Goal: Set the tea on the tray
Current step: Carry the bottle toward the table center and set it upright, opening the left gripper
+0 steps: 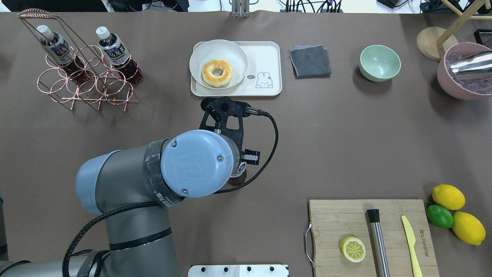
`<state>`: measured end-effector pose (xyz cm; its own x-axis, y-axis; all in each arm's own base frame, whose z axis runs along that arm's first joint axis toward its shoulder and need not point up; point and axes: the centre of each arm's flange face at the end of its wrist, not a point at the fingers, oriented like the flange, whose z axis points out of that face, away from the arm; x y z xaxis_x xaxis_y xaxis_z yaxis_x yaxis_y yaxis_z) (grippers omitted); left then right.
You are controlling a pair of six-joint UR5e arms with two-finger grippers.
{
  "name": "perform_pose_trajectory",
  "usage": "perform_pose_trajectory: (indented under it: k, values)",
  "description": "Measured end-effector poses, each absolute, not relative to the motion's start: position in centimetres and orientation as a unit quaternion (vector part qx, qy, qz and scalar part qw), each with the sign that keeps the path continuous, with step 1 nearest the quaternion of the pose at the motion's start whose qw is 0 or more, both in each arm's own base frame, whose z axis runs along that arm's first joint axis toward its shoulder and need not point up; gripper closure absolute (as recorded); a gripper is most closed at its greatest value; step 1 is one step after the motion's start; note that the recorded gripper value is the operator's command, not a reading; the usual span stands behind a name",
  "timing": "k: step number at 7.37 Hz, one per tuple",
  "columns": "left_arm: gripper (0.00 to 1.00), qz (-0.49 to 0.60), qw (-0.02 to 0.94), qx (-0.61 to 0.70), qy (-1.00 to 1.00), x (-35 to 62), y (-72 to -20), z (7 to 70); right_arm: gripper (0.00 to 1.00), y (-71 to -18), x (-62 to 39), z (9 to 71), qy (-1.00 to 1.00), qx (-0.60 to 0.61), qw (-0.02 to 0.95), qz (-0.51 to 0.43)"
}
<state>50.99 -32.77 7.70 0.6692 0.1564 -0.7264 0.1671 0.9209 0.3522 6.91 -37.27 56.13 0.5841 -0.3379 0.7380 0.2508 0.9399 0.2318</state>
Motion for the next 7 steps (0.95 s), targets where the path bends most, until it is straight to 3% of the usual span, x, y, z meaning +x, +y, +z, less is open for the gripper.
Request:
perform_pose_trajectory:
  k: [3, 7]
  values:
    - [0.03, -0.003, 0.889, 0.201, 0.411, 51.0, -32.7, 7.1, 0.0, -39.6, 6.4, 53.0, -0.42, 0.068, 0.893, -0.147]
    - [0.03, 0.019, 0.886, 0.203, 0.417, 46.9, -36.3, 7.8, 0.0, -45.2, -10.3, 36.2, -0.432, 0.037, 0.9, -0.04]
